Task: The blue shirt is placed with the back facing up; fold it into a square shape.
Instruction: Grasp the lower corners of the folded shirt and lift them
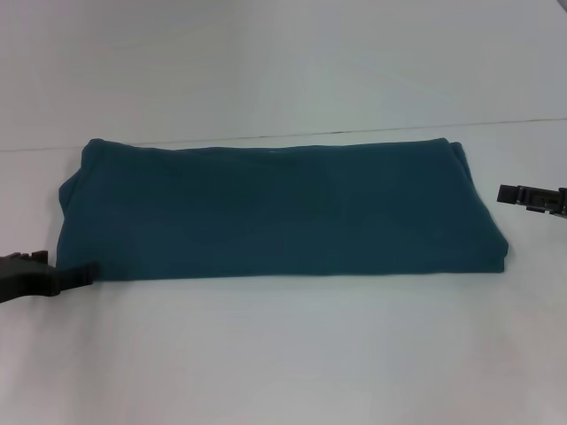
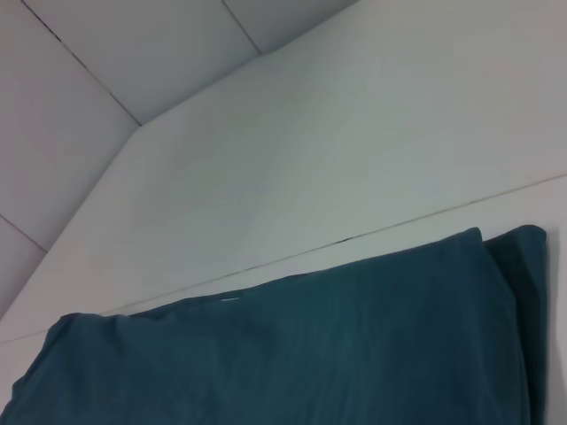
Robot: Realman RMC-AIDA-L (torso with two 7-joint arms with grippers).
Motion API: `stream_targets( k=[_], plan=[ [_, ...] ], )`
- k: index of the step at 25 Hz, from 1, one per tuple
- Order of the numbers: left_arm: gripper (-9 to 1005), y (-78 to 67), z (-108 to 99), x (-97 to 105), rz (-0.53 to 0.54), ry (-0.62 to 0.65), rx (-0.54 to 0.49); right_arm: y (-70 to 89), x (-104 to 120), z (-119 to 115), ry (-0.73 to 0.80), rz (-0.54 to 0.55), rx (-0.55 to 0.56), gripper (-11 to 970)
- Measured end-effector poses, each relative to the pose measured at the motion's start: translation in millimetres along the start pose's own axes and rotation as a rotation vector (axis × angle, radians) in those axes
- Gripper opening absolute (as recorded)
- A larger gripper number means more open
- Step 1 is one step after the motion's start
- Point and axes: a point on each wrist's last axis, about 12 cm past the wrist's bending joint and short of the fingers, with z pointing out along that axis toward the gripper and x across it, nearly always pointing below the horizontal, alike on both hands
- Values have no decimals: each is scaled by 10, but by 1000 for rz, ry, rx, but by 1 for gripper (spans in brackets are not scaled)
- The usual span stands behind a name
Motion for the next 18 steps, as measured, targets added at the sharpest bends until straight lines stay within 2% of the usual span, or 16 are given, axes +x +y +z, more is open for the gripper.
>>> stream_targets(
  k=[12,18],
  plan=[
    [938,-83,46,-52,46,15,30,-5,2,3,-7,1,5,858],
    [905,-54,49,-61,50,11,-1,-7,8,2,-8,3,5,853]
  ],
)
